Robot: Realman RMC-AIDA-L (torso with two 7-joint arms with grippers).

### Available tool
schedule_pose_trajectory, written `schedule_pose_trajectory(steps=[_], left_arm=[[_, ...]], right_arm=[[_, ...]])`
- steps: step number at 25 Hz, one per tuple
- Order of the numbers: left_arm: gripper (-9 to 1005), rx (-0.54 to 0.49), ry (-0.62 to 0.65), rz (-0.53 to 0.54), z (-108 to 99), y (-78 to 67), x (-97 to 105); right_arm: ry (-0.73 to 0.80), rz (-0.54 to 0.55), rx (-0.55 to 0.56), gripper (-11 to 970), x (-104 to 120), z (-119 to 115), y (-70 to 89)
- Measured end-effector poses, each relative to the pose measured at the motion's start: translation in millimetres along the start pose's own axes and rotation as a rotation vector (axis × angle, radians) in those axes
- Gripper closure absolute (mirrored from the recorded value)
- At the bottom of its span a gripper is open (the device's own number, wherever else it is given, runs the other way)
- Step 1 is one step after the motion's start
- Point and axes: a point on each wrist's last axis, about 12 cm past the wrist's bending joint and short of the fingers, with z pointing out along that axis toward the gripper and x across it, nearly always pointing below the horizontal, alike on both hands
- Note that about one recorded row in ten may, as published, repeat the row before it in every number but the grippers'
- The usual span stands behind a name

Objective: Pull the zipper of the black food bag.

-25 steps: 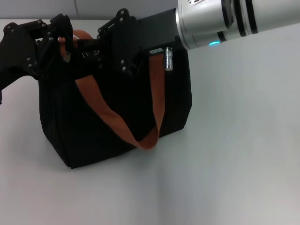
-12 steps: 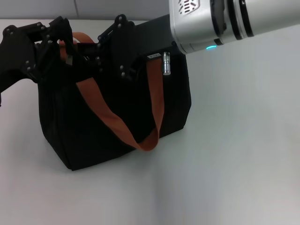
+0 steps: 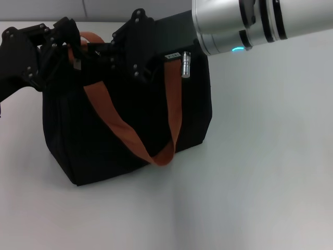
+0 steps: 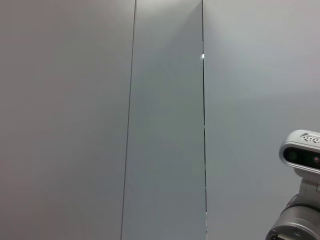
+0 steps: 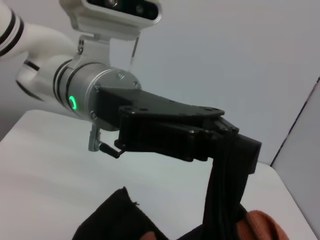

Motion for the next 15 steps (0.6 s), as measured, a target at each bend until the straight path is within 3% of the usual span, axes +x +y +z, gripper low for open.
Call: schedule_pose_trajectory(steps=[15], left_arm=[[975, -0.007, -0.009, 0.0, -0.5, -0.5, 0.0]], right_arm=[[-0.077, 0.126, 0.048, 954, 5.7, -14.6, -1.0]])
